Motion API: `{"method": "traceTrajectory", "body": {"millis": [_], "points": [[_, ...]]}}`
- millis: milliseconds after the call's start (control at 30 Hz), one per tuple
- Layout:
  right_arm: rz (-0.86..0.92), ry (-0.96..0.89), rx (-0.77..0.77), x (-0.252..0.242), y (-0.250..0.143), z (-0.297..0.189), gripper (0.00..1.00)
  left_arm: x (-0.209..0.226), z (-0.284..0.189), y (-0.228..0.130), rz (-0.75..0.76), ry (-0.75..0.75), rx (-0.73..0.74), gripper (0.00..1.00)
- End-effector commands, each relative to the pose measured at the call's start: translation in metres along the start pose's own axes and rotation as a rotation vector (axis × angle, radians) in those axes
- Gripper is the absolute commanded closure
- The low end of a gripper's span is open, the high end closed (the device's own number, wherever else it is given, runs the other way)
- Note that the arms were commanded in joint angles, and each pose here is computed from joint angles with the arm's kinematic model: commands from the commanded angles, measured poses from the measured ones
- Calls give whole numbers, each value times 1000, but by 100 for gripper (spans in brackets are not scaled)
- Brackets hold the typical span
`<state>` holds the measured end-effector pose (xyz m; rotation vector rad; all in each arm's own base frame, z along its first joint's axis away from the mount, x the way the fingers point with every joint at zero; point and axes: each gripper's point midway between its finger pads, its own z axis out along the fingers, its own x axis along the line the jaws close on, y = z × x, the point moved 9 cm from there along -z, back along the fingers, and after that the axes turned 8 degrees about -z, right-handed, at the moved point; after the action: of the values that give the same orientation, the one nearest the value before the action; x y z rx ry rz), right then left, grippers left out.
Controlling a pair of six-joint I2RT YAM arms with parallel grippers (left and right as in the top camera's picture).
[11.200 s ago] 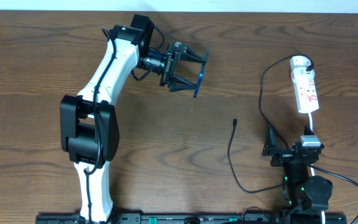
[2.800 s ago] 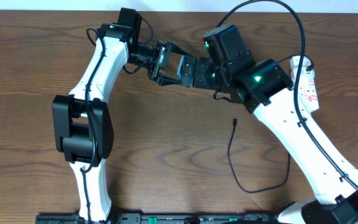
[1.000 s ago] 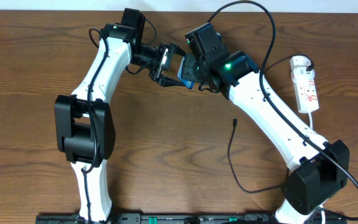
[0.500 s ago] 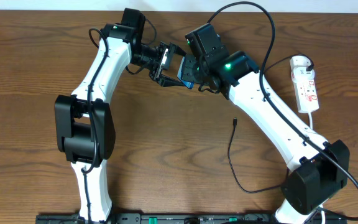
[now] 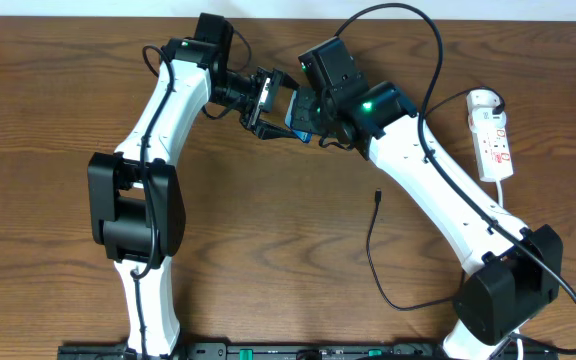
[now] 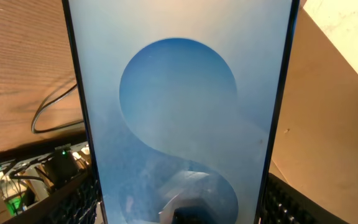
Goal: Plug charger to phone and switch on socket
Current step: 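Close the right gripper on the phone's lower edge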
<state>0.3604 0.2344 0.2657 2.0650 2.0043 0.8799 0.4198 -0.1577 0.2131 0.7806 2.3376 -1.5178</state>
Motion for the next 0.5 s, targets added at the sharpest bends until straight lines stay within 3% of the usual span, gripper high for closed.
{"method": "traceTrajectory", "body": {"millis": [0, 167, 200, 333, 467], "points": [[-18, 12, -8, 4, 3, -4, 98, -6, -9, -20, 51, -30, 24, 27], [-18, 13, -10, 4, 3, -4, 98, -6, -9, -20, 51, -29, 24, 26], [-18, 13, -10, 4, 3, -4, 99, -6, -9, -20, 51, -29, 24, 17], [-10, 5, -17, 1, 6, -5, 98, -6, -9, -20, 51, -29, 23, 2], [43, 1, -19, -10, 12, -5, 99, -6, -9, -20, 51, -29, 23, 0]]}}
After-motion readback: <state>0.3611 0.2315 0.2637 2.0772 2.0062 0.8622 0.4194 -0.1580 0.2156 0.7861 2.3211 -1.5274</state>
